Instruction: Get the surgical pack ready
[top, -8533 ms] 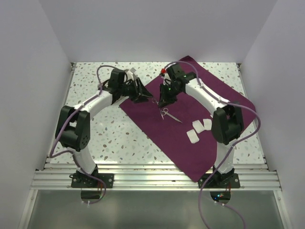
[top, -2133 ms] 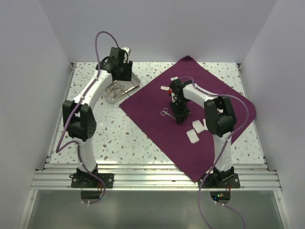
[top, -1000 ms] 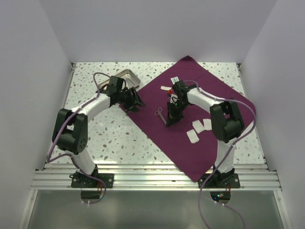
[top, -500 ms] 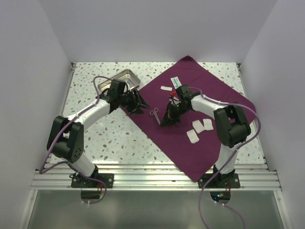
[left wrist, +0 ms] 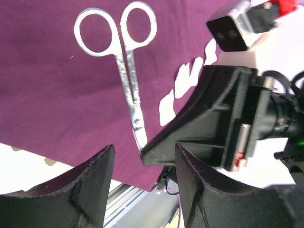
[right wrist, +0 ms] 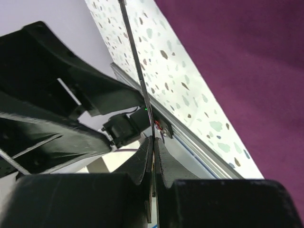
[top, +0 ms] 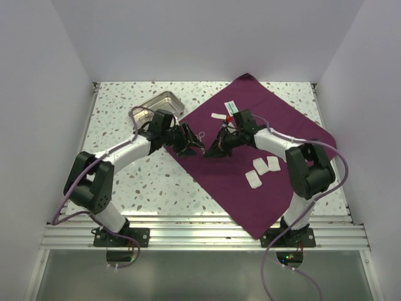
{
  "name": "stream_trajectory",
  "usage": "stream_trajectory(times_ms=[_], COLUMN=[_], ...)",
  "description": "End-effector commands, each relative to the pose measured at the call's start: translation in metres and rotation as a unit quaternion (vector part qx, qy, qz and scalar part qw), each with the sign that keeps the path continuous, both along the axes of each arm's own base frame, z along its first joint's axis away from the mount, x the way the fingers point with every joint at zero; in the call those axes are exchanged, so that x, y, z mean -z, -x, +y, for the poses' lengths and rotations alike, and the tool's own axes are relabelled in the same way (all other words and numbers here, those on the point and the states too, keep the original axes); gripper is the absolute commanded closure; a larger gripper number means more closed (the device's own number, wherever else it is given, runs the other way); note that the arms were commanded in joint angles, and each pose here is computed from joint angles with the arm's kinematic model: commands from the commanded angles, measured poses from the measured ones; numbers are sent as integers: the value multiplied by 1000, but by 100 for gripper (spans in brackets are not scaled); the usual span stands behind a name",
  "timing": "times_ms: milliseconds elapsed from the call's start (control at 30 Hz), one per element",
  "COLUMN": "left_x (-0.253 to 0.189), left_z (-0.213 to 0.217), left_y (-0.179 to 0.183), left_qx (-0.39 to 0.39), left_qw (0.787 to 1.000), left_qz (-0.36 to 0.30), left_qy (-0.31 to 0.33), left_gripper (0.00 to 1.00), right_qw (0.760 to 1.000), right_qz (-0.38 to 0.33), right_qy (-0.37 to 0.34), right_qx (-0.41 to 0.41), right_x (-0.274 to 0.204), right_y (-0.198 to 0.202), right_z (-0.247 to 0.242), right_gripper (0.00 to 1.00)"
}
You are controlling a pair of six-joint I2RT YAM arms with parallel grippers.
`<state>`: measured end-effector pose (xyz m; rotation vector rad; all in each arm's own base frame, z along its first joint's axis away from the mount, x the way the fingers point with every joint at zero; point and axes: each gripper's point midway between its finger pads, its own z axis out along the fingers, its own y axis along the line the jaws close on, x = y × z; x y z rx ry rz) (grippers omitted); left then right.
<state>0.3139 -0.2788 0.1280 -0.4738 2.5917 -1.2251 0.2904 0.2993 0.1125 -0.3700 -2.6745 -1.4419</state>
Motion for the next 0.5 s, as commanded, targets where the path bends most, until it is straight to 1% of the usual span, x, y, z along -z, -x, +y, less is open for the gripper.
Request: stream_trajectory(times_ms=[0, 267, 367, 400, 467], left_x=[-8, -1, -2, 3, 3], left_z=[-10, -18, -22, -22, -22], left_y=[-8, -18, -26, -27, -30], left_qx=[2, 8, 10, 11, 13], left_qw=[1000, 1000, 1000, 1000, 1000], left_qz=[-11, -3, -5, -3, -6], left_qy=[26, 21, 21, 18, 14], left_gripper=[43, 44, 47, 49, 64], right_qw=[999, 998, 997, 997, 997], right_qz=[-29, -36, -37, -37, -38], right_qy=[-46, -54, -58, -58, -56], right_qx=[-3, -14, -20, -21, -22], right_x=[-39, -47, -48, -48, -47], right_y=[-2, 1, 3, 3, 1], right_z=[10, 24, 31, 32, 33], right_gripper=[100, 100, 100, 100, 100])
